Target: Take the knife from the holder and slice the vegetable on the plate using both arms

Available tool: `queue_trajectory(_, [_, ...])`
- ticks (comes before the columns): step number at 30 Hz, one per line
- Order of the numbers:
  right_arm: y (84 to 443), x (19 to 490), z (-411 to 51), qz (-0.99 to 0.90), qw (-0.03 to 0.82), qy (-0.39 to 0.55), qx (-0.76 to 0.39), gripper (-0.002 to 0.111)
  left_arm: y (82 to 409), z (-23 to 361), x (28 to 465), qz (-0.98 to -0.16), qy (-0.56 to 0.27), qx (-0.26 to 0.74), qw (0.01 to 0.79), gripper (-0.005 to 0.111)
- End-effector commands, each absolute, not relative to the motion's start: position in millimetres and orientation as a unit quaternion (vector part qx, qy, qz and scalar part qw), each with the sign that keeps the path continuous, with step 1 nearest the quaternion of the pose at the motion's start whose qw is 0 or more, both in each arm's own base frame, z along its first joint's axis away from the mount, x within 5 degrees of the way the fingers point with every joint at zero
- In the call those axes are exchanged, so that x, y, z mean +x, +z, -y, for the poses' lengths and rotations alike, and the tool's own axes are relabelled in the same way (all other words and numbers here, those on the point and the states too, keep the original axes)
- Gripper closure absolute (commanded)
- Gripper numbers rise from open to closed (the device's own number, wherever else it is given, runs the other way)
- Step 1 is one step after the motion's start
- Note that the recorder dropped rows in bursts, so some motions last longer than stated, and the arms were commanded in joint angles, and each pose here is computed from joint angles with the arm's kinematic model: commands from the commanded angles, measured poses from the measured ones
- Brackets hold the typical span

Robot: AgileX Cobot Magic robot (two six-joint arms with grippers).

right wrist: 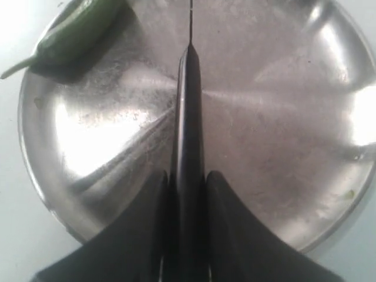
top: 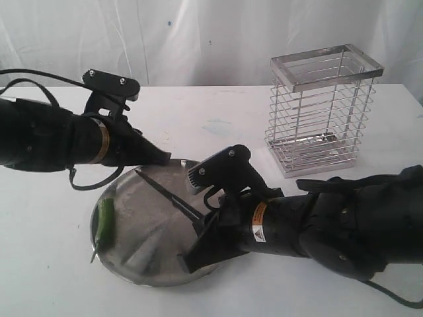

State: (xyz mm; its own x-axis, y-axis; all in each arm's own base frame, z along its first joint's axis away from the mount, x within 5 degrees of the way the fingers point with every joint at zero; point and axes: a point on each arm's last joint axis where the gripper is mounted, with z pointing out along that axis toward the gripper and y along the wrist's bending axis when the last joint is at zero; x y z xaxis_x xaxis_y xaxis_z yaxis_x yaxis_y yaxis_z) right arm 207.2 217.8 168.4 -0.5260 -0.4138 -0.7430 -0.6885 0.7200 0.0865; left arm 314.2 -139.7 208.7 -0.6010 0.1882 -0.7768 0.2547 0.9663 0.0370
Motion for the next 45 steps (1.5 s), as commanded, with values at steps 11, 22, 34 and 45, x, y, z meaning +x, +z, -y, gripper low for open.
queue_trajectory(11, [205.3, 200.3, -205.9, -0.836, 0.398, 0.184, -0.33, 0.108, 175.4, 111.8, 277.9, -0.933, -0.016, 0.002, 0.359, 0.034])
queue_trajectory(22, [204.3, 199.6, -204.5, -0.84, 0.391, 0.178, -0.331, 0.108, 175.5, 96.8, 225.9, -0.955, -0.027, -0.046, 0.29, 0.034])
queue_trajectory(34, [205.2, 199.6, -204.6, -0.838, 0.393, 0.179, -0.332, 0.108, 197.1, 122.4, 225.3, -0.977, -0.072, 0.012, 0.202, 0.034])
queue_trajectory(45, [205.5, 199.7, -204.8, -0.837, 0.395, 0.179, -0.334, 0.108, 196.6, 135.1, 251.9, -0.978, -0.054, 0.026, 0.201, 0.034])
